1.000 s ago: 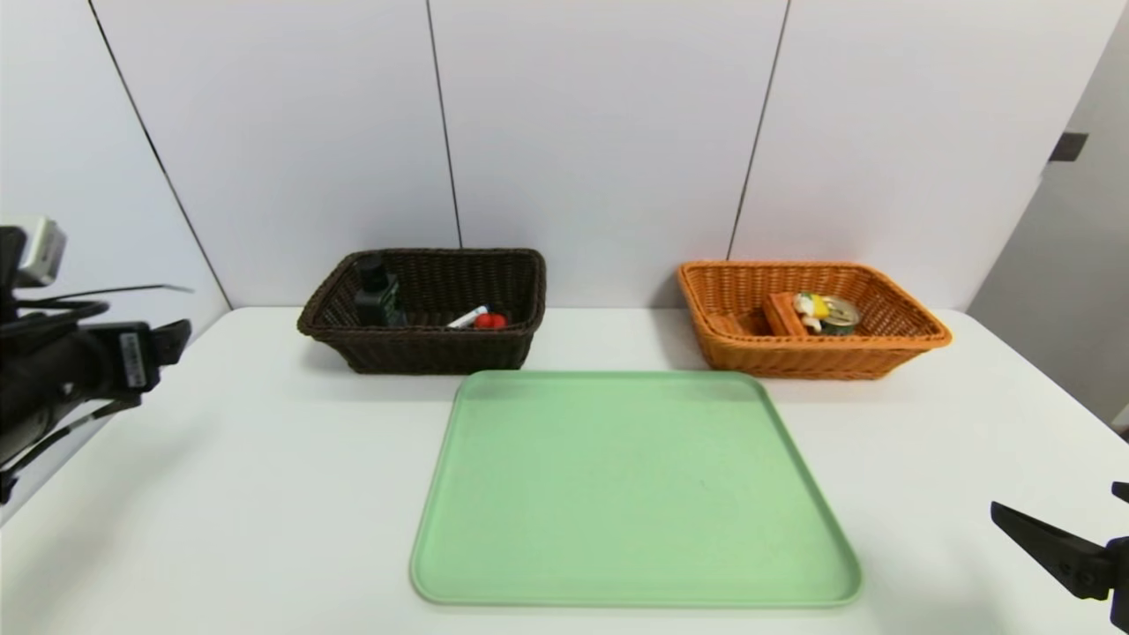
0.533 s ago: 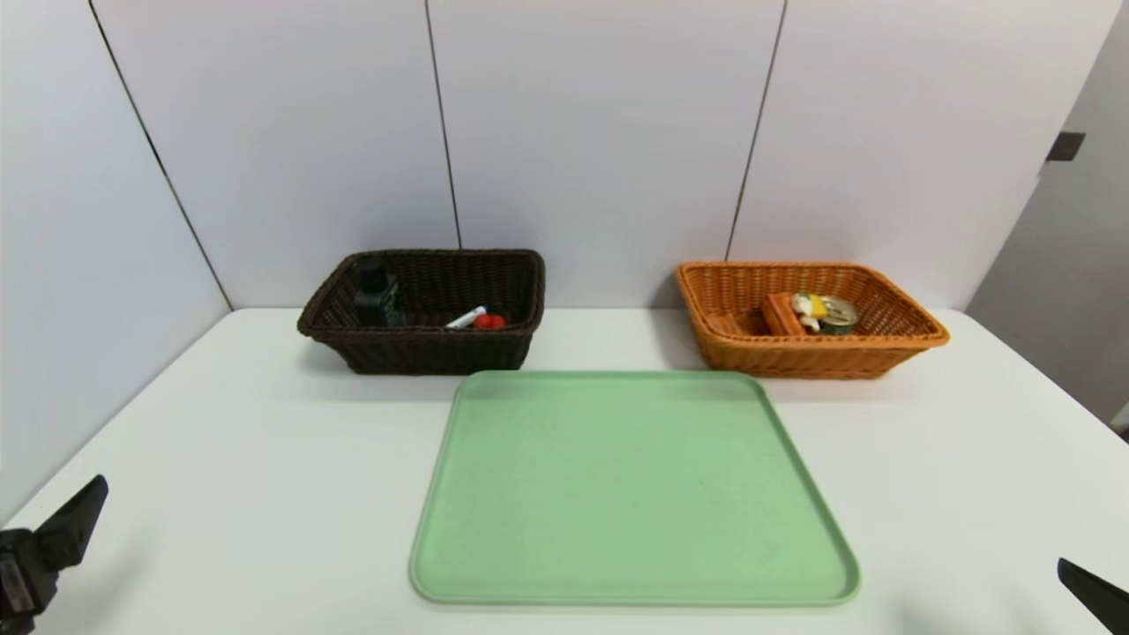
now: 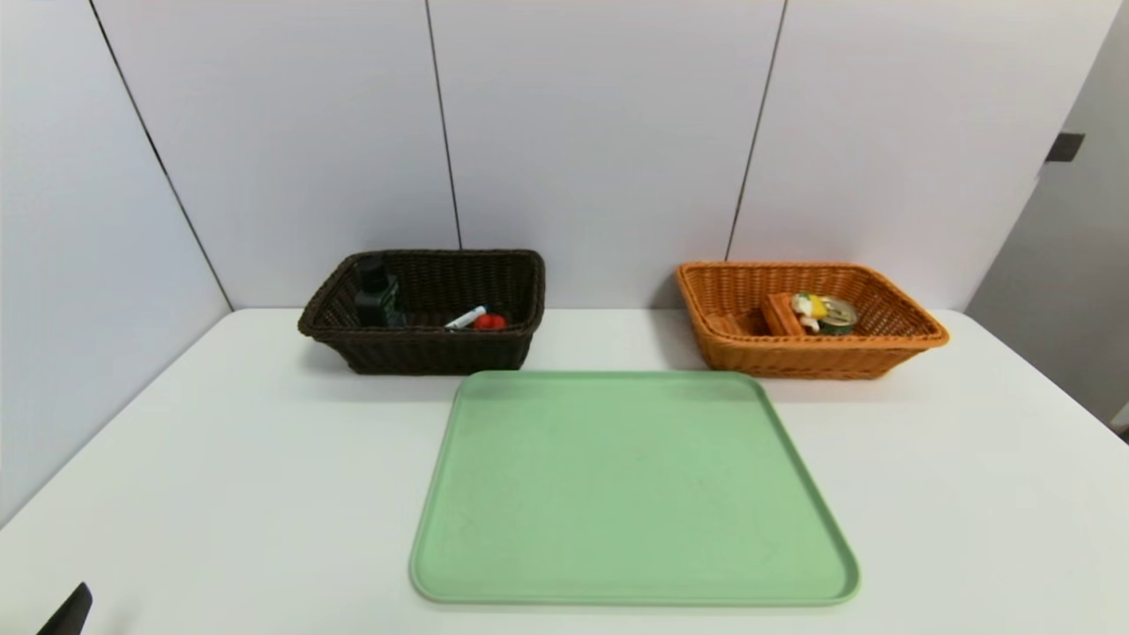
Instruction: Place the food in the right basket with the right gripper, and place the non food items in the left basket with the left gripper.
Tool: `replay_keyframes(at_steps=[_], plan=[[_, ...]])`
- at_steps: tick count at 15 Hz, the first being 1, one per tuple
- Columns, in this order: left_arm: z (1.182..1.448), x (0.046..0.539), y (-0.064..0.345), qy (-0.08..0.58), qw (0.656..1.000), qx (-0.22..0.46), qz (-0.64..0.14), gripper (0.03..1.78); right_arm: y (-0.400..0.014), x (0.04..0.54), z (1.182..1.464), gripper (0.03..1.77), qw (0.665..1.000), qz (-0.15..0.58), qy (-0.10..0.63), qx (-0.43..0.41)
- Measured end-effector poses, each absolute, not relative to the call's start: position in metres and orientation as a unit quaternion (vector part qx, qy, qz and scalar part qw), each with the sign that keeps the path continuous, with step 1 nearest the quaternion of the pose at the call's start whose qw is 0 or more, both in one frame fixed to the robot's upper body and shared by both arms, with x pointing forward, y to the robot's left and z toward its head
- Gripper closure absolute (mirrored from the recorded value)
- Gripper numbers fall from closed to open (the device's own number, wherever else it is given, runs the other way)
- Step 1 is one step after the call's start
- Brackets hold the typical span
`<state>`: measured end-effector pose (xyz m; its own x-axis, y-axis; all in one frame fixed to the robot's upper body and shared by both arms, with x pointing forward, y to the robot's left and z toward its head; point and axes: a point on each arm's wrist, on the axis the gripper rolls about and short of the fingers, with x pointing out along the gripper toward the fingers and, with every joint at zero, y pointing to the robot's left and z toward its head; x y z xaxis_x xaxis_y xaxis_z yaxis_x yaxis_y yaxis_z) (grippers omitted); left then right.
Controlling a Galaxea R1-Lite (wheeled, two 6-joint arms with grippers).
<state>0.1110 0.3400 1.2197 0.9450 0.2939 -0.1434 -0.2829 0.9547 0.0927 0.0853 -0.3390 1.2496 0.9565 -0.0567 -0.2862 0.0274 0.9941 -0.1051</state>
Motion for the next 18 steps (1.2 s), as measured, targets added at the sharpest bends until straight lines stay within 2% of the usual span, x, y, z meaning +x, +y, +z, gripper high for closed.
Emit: replay_keyframes(at_steps=[3,8,13,16,18], plan=[[1.206,0.095,0.339,0.09,0.985,0.035,0.145,0.12,-0.339,0.073,1.237,0.09,0.99,-0.025,0.13,-0.049],[1.207,0.089,0.338,0.044,0.989,0.032,0.136,0.12,-0.338,0.056,1.216,0.09,0.995,-0.019,0.053,-0.077],[1.205,0.073,0.337,-0.037,0.994,0.051,0.093,0.12,-0.337,0.055,1.23,0.09,0.988,-0.025,-0.116,-0.101],[1.217,0.064,0.336,-0.119,0.989,0.053,0.072,0.12,-0.337,0.051,1.243,0.09,0.971,-0.018,-0.215,-0.101],[1.224,0.06,0.335,-0.161,0.984,0.06,0.052,0.12,-0.336,0.051,1.243,0.09,0.963,-0.006,-0.25,-0.105]])
